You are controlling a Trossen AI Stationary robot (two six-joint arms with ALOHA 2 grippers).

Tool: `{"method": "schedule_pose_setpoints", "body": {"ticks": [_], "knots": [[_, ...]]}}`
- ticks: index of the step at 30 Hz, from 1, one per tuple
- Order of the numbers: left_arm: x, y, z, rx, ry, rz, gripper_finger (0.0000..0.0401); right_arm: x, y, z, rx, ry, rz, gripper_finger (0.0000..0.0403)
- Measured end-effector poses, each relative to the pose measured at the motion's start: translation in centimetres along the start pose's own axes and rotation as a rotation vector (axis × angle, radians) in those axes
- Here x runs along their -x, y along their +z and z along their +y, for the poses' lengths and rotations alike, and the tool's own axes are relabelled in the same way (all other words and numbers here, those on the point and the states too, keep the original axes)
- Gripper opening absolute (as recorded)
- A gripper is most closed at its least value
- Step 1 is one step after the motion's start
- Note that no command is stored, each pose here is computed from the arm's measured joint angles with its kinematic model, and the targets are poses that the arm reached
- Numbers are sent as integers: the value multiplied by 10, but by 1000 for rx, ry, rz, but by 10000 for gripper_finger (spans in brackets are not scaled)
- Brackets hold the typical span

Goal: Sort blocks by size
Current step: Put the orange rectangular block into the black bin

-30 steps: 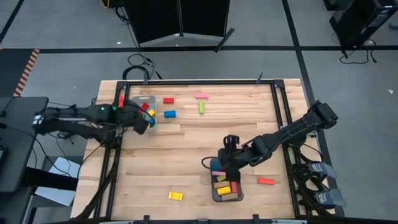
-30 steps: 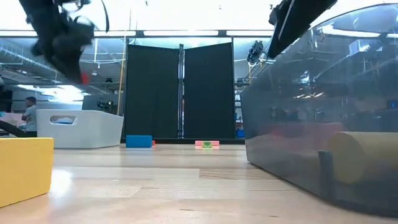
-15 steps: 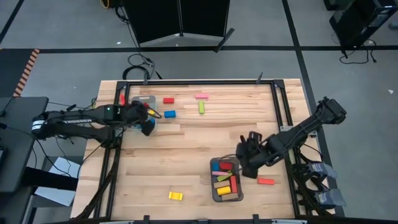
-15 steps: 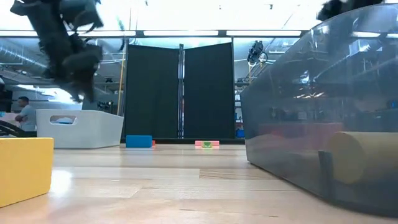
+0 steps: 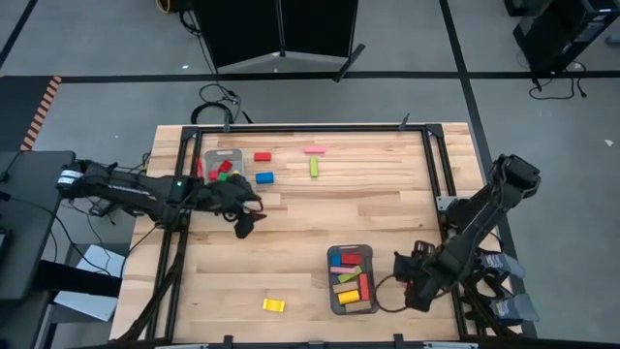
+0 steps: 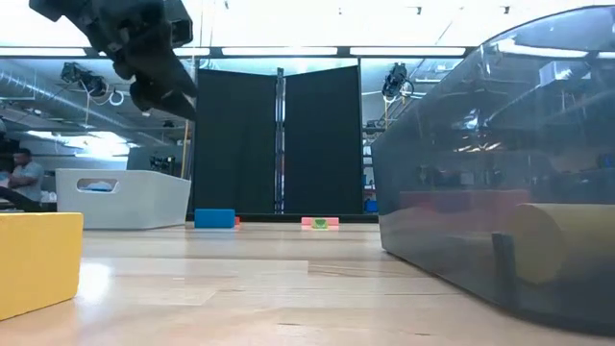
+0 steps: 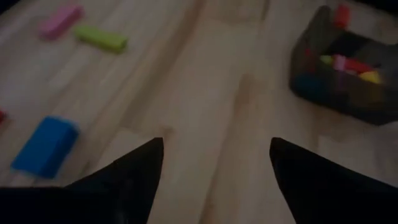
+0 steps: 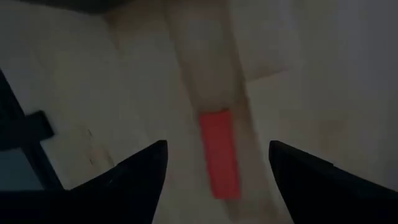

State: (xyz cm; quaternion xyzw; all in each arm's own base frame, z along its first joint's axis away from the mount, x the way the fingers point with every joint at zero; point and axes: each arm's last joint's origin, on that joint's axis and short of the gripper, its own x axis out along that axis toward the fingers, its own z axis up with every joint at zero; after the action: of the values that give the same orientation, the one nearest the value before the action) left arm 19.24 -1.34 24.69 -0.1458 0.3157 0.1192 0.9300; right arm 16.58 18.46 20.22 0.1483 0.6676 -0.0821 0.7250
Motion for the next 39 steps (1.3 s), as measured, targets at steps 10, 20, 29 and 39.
{"method": "schedule_pose_setpoints", "body": {"ticks": [10, 20, 29, 39], "knots": [[-13, -11, -31, -82, -103, 37, 285, -39, -20, -20, -98, -62, -3, 264], [-10, -14, -40, -62, -134, 27, 284, -49, -19, -18, -51, 4, -48, 294], [-10, -13, -40, -56, -127, 8, 284, -71, -19, -11, -8, -93, 34, 284], [-9, -11, -41, -38, -124, -14, 284, -69, -15, -7, 42, -88, 13, 108]]}}
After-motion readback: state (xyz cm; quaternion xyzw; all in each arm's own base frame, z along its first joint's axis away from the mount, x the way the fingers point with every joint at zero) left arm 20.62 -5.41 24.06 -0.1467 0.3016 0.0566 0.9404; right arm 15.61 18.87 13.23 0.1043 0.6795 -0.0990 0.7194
